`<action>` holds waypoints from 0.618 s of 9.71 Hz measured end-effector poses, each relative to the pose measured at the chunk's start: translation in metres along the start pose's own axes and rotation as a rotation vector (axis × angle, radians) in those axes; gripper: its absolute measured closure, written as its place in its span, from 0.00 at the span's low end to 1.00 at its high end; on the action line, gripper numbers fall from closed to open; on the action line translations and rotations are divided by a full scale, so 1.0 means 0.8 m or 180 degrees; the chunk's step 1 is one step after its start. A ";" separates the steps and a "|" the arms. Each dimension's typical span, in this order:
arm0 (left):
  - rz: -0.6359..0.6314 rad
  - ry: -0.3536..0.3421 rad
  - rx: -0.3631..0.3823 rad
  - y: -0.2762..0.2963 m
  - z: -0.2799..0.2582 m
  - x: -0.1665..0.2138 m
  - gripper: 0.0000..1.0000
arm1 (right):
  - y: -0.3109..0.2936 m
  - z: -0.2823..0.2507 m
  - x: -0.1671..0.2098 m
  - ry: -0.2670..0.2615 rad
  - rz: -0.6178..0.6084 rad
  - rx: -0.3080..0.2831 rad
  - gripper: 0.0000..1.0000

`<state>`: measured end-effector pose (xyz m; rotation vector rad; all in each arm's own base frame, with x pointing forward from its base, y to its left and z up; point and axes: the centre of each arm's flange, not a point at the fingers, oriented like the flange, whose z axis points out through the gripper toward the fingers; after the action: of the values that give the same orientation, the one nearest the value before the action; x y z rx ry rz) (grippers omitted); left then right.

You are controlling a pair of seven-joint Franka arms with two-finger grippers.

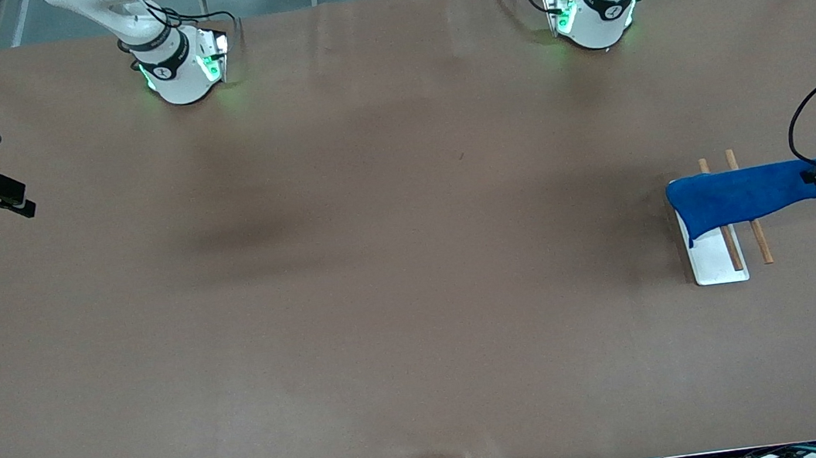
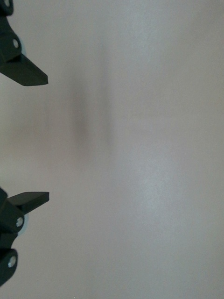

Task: Right arm passes towel to left arm to hang
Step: 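Lower the towel across the dowels and drape it with the left gripper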

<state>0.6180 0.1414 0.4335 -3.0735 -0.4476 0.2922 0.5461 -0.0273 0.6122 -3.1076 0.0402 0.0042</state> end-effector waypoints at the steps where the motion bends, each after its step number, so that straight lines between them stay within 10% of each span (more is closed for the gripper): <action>1: 0.0008 0.0011 -0.0003 0.001 0.005 0.005 0.96 | 0.000 0.000 0.000 -0.0001 0.0000 0.0000 0.00; 6: 0.0341 0.0273 -0.0016 0.001 -0.018 0.020 0.96 | 0.000 0.001 0.000 -0.0003 0.0001 0.0000 0.00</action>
<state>0.6361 0.1450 0.4443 -3.1054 -0.2815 0.1609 0.5461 -0.0274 0.6117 -3.1075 0.0405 0.0059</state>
